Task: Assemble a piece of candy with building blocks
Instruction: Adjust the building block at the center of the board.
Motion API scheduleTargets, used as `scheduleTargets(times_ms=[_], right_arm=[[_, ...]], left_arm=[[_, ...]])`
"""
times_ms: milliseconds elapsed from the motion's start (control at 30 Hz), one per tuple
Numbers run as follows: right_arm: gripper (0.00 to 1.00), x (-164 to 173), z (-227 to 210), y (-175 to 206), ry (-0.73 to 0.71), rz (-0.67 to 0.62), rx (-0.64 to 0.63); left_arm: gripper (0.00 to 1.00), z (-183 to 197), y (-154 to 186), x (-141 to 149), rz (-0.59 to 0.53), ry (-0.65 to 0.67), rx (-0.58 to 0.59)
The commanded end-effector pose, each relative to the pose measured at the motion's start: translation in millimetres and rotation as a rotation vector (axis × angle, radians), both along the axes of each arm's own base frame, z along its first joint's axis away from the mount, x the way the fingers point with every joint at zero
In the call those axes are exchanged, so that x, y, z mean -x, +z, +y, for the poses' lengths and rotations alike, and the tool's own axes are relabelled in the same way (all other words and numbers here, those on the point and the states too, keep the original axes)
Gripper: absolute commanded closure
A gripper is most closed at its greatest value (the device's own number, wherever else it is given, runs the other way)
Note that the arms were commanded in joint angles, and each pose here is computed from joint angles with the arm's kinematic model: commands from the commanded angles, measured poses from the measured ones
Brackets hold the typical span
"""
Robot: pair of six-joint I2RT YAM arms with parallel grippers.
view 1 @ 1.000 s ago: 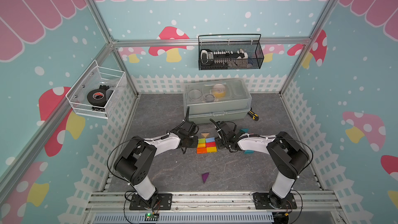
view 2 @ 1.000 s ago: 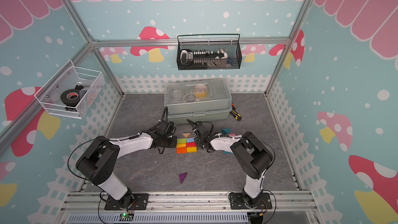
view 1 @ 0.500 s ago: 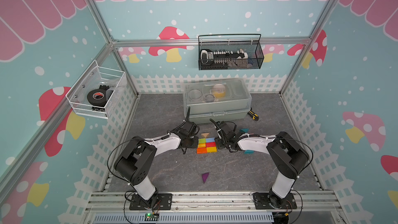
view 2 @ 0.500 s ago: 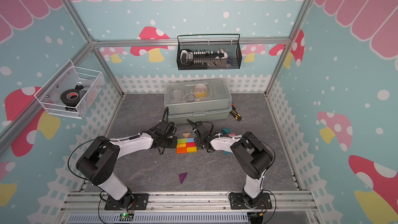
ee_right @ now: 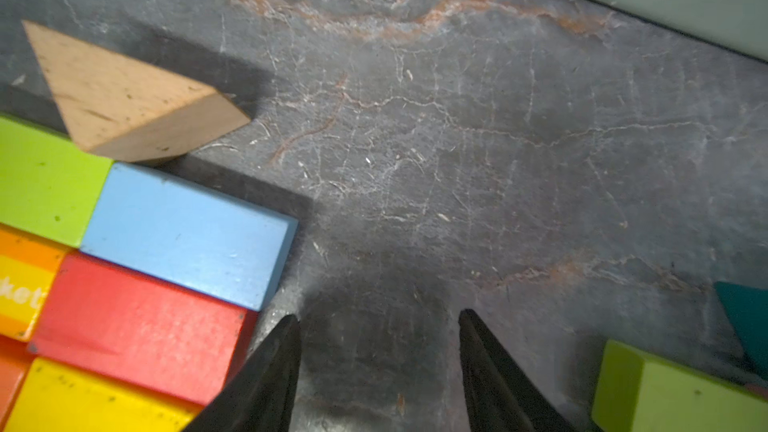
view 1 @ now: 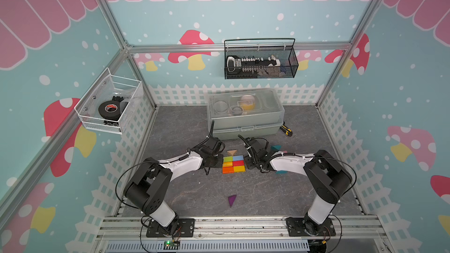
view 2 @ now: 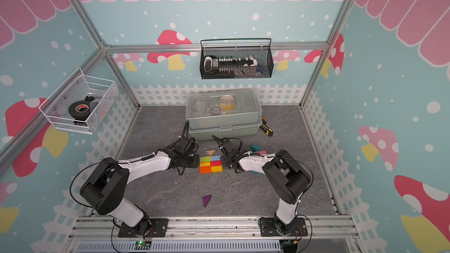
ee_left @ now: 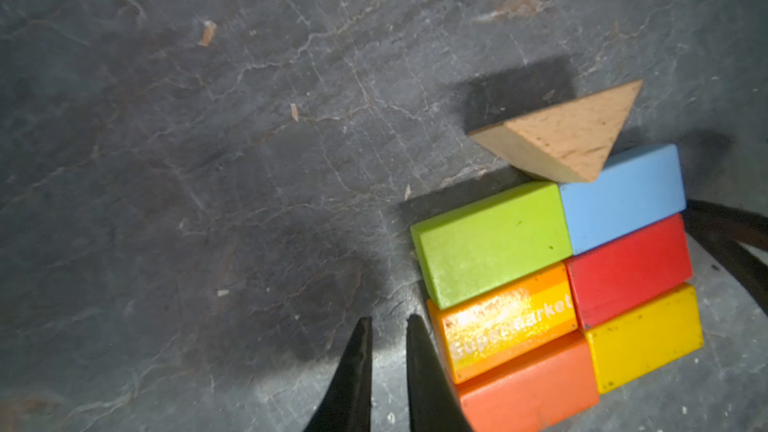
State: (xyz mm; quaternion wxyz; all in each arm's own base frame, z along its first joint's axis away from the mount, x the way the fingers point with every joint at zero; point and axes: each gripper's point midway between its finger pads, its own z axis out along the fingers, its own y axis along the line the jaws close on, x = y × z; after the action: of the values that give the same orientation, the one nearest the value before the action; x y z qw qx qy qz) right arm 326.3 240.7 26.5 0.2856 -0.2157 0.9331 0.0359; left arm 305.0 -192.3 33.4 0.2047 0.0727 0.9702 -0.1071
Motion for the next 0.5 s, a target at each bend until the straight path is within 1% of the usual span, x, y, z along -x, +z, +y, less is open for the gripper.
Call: scheduleTargets(times_ms=[0, 467], right_arm=[[0.39, 4.4, -4.7, 2.2, -0.015, 0.012, -0.01], [0.39, 6.6, -1.7, -3.3, -0.004, 0.032, -0.017]], left_arm=[[0.84, -2.8, -3.4, 11.1, 0.021, -0.006, -0.001], [0.84, -12.5, -13.2, 11.3, 0.04, -0.028, 0.003]])
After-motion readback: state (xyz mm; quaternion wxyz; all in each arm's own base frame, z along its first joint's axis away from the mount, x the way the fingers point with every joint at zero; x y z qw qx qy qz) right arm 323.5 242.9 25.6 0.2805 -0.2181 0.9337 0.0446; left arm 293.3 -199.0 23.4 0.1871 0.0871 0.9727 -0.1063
